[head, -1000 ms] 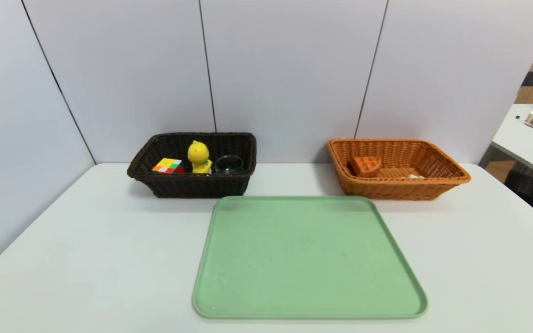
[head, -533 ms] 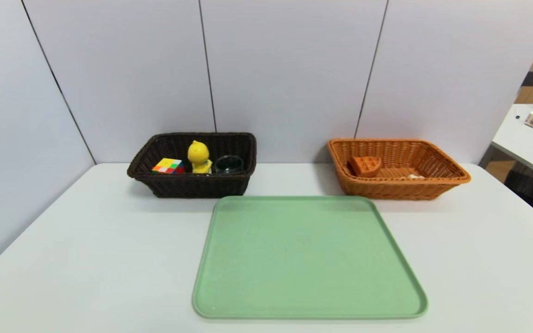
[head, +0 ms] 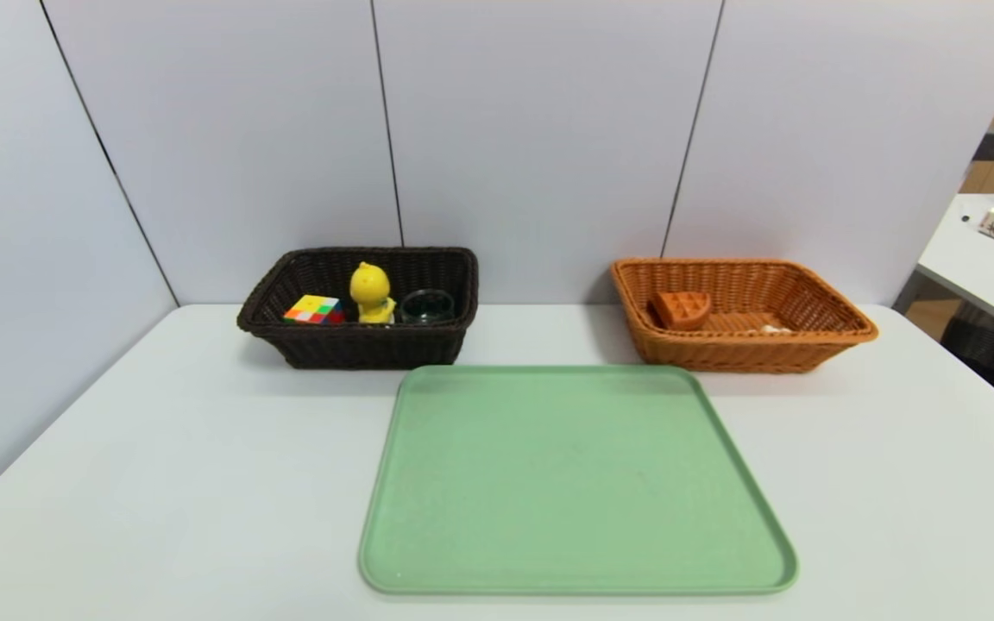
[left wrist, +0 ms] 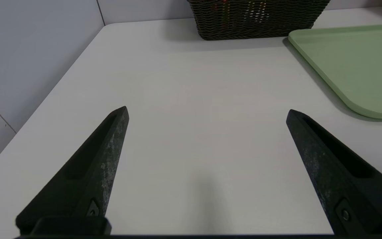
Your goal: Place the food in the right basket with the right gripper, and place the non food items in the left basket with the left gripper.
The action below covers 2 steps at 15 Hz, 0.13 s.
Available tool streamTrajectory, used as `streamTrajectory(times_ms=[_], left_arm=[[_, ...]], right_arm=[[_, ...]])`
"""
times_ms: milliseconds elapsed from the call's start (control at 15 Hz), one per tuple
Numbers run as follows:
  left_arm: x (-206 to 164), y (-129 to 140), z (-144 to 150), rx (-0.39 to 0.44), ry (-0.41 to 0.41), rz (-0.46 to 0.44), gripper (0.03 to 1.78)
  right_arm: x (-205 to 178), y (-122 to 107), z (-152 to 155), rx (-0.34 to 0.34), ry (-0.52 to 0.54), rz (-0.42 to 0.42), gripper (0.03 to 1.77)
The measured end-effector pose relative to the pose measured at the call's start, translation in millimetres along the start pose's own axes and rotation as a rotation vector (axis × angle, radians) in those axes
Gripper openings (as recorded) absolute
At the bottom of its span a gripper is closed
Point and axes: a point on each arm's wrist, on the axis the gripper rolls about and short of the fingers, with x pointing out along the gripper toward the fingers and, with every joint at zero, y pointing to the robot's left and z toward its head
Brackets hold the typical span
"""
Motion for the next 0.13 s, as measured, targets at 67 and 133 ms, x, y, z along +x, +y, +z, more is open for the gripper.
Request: streamTrajectory(times_ms=[67,133], left_arm=[[0.0,0.0,0.0,0.001,0.0,0.0,1.69],[0.0,0.0,0.0,0.0,0.0,0.0,1.69]], right_arm=[[0.0,0.1,0.0,-0.005,0.0,0.006,1.7],[0.0,0.1,0.0,0.0,0.0,0.004,1.7]])
